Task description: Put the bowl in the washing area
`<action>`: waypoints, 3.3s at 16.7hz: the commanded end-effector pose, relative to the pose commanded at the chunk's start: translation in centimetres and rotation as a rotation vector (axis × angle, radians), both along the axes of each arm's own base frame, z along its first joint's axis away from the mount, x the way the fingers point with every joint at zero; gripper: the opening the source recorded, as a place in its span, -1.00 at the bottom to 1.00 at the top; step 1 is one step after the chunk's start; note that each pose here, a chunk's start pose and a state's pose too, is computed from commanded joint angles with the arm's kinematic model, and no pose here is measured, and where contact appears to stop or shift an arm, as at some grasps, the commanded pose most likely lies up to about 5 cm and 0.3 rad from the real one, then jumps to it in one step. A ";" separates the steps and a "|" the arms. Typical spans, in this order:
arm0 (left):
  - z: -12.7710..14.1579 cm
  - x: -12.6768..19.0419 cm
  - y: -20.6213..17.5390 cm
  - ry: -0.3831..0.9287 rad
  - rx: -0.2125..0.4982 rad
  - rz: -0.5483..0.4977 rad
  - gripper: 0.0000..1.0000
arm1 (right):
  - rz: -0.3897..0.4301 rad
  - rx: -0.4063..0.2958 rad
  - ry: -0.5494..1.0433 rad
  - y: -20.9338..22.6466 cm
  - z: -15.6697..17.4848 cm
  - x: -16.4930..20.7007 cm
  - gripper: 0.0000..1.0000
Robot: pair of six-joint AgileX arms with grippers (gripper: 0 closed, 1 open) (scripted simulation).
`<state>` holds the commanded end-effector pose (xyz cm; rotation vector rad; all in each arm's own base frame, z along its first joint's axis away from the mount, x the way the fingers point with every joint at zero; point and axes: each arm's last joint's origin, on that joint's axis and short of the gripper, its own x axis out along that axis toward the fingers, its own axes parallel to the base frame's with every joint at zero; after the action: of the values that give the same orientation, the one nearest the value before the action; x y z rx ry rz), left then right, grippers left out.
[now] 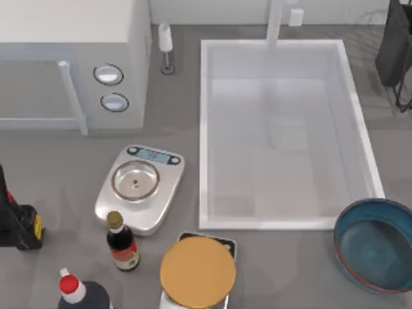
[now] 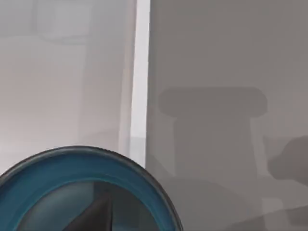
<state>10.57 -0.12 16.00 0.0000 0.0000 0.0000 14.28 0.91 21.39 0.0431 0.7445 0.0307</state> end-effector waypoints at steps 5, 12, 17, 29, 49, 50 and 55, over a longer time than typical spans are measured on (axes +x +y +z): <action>0.0 0.0 0.0 0.000 0.000 0.000 1.00 | 0.003 -0.021 0.476 1.2 1.0 4.5 1.00; 0.0 0.0 0.0 0.000 0.000 0.000 1.00 | -0.001 -0.049 0.762 2.4 1.7 8.5 1.00; 0.0 0.0 0.0 0.000 0.000 0.000 1.00 | -0.005 -0.047 0.762 2.3 1.7 8.6 1.00; 0.0 0.0 0.0 0.000 0.000 0.000 1.00 | 0.001 -0.050 0.773 2.4 -8.0 8.7 1.00; 0.0 0.0 0.0 0.000 0.000 0.000 1.00 | -0.001 -0.049 0.765 2.4 -8.3 9.2 -0.96; 0.0 0.0 0.0 0.000 0.000 0.000 1.00 | -0.001 -0.049 0.765 2.4 -8.3 9.2 -1.00; 0.0 0.0 0.0 0.000 0.000 0.000 1.00 | -0.001 -0.049 0.765 2.4 -8.3 9.2 -1.00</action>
<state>10.57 -0.12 16.00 0.0000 0.0000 0.0000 23.50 3.34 13.10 0.0067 1.5098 -0.0072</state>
